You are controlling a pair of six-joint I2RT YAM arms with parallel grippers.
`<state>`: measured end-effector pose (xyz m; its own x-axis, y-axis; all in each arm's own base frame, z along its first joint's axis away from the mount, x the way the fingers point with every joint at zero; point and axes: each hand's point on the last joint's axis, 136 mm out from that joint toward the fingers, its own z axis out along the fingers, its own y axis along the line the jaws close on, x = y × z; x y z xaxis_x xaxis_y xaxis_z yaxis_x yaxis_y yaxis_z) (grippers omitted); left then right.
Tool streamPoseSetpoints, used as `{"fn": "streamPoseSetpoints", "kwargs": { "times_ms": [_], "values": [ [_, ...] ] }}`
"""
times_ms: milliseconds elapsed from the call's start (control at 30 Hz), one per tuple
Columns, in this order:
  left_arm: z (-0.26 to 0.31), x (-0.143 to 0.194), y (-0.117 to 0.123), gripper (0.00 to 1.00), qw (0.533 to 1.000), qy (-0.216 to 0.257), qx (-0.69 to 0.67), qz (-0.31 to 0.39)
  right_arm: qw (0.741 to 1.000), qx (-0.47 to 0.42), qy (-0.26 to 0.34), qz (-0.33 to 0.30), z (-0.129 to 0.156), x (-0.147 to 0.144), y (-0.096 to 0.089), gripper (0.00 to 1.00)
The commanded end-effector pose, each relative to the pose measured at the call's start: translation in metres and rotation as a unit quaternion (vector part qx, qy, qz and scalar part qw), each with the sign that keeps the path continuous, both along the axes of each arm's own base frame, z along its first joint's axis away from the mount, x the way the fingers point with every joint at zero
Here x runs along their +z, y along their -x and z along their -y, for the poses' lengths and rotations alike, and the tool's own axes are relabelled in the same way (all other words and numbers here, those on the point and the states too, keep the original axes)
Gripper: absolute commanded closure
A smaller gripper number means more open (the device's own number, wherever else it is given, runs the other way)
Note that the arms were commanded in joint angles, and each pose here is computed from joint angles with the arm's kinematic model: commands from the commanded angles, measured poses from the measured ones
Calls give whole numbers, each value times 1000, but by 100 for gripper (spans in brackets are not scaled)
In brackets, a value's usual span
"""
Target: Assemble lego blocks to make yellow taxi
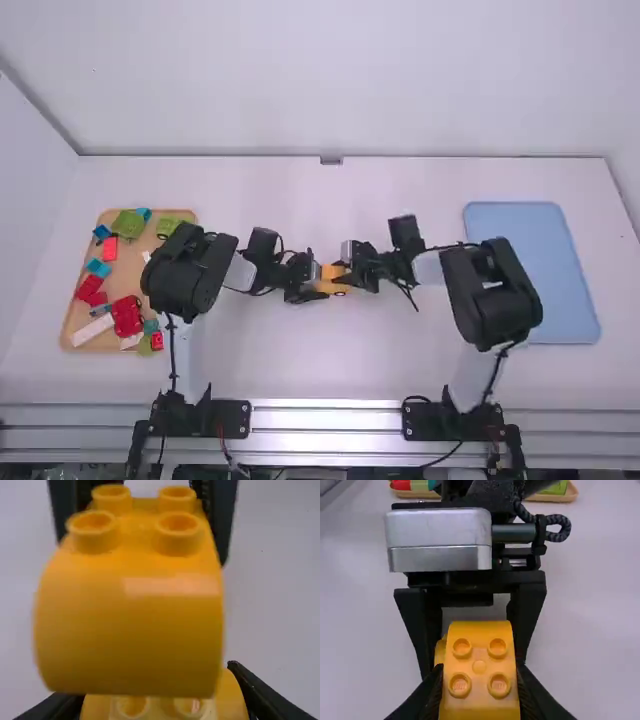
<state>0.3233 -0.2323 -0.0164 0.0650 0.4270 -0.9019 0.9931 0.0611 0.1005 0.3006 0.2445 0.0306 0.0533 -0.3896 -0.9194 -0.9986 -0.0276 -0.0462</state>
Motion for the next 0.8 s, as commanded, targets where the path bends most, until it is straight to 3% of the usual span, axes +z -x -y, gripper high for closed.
{"fn": "streamPoseSetpoints", "kwargs": {
  "times_ms": [0,500,767],
  "values": [
    [-3,-7,0,48,1000,-7,6,-9,999,10,-21,-24,1,-2,7,90],
    [-2,-6,0,50,1000,-7,6,-11,999,7,-14,-35,1,-21,7,92],
    [-2,-6,0,50,1000,-7,6,-11,999,-7,33,-34,-5,-36,7,94]
  ]
}}
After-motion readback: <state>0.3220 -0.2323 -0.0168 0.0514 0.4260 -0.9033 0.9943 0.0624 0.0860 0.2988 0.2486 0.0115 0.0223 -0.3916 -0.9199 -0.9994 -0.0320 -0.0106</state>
